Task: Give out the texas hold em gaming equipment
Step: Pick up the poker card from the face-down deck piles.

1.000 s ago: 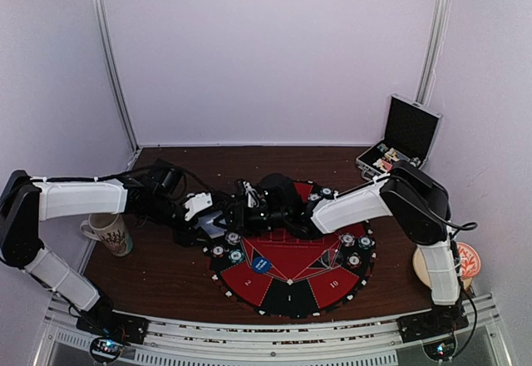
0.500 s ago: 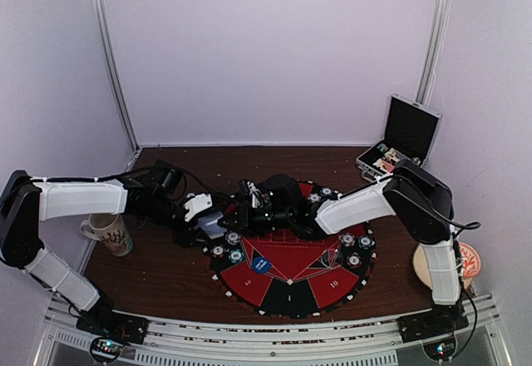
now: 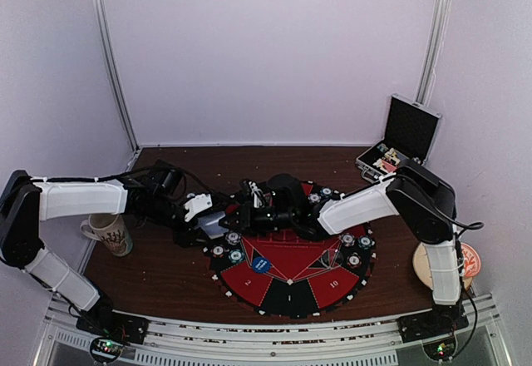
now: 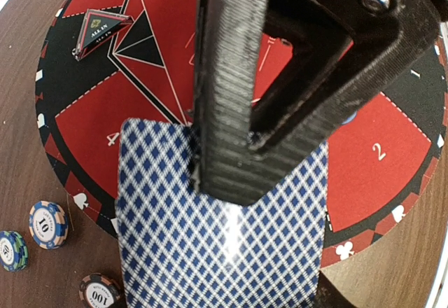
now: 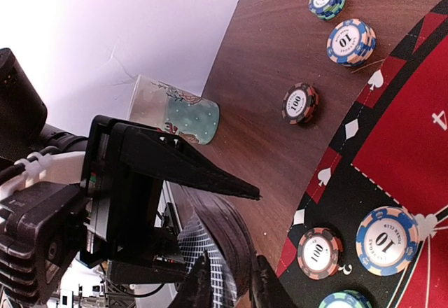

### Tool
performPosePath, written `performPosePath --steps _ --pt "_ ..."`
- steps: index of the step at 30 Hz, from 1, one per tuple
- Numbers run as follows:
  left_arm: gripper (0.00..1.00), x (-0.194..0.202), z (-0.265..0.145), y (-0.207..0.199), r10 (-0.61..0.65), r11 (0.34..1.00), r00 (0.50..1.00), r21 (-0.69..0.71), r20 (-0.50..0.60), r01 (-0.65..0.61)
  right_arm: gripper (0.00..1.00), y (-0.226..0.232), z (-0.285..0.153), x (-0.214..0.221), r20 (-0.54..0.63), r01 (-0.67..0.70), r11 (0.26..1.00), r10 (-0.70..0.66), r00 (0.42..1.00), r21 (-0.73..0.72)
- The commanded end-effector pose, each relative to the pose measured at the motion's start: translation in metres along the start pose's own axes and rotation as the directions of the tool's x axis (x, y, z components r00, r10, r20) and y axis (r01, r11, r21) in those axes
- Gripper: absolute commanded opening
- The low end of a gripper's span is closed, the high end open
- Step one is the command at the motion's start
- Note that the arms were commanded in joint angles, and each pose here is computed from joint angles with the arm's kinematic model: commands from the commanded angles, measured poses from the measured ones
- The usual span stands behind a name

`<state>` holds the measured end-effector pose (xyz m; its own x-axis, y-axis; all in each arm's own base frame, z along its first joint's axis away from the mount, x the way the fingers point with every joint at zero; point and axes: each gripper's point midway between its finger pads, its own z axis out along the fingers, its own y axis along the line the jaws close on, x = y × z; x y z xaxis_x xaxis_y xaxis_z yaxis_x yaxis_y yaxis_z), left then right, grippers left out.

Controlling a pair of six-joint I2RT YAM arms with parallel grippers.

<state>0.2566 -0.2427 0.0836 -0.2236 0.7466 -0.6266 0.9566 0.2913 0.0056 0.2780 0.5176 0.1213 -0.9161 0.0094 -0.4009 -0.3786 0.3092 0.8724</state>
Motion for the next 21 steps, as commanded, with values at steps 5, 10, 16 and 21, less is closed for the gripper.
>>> performPosePath --steps 5,10,16,21 --pt "0.40 -0.002 0.002 0.003 0.013 1.000 1.000 -0.009 0.012 -0.013 0.08 0.028 -0.007 -0.007 0.015 0.028 0.998 -0.027 1.000 -0.064" --pt "0.40 0.000 0.004 0.004 0.011 1.000 1.000 -0.010 0.006 -0.011 0.00 0.031 -0.010 -0.008 0.022 0.033 0.997 -0.032 0.999 -0.064" --pt "0.40 0.001 0.004 0.004 0.012 1.000 1.000 -0.014 0.004 -0.012 0.00 0.034 -0.017 -0.008 0.029 0.042 0.997 -0.040 0.999 -0.063" --pt "0.40 0.001 0.004 0.004 0.013 1.000 1.000 -0.016 0.002 -0.013 0.00 0.033 -0.028 -0.011 0.055 0.039 0.997 -0.036 0.998 -0.060"
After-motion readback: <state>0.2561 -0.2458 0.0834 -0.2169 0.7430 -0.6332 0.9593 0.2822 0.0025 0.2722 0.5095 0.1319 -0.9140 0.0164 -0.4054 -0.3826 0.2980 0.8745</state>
